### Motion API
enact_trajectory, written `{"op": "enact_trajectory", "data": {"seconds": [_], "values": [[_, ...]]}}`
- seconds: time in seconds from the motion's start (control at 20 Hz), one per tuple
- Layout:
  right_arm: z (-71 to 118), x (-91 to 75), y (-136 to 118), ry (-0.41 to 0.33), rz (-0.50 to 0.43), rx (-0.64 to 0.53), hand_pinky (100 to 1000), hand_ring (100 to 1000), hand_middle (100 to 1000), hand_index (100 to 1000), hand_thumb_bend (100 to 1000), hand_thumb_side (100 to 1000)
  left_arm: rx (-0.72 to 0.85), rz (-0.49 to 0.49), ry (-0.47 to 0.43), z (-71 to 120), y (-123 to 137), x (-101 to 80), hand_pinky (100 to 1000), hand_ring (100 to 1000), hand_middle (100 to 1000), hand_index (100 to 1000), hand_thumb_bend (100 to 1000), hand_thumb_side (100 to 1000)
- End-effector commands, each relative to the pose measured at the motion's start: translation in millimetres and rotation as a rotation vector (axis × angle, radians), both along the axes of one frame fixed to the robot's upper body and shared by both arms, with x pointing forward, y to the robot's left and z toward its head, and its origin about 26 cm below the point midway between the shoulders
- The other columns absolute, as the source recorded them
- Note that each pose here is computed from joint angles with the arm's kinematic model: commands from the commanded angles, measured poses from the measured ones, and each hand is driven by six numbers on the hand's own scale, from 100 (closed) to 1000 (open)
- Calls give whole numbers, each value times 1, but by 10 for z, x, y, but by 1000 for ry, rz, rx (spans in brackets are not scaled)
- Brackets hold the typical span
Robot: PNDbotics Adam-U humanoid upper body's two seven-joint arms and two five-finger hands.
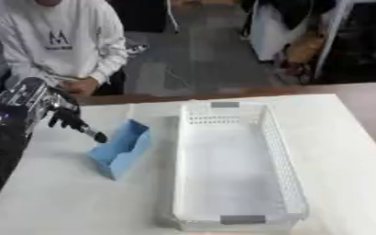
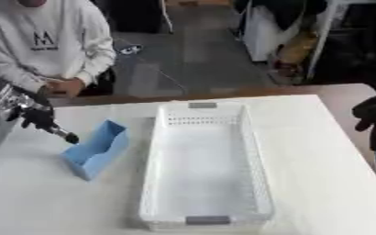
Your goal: Pick up objects on the table and place them in the box.
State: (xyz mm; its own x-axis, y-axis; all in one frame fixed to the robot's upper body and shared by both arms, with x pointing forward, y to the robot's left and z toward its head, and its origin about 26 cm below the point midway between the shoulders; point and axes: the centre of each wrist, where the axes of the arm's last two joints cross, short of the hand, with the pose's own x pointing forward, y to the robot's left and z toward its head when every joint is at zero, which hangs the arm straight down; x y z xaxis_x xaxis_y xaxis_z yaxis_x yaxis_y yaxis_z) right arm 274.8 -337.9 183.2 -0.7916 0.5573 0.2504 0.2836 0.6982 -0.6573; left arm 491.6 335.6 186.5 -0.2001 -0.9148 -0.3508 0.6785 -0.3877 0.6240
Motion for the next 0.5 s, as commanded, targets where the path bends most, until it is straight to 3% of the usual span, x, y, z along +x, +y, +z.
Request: {"op": "enact_trajectory", "data": {"seconds": [0.05,0.5], "values": [[90,-16,-10,-15,11,-36,134,433,579,663,100,748,21,-37,29,154,-15,37,257,535,634,763,1000,1000],[107,-3,8,-12,25,-43,135,434,579,663,100,749,55,-127,97,21,-253,115,255,527,610,743,1000,1000]]}}
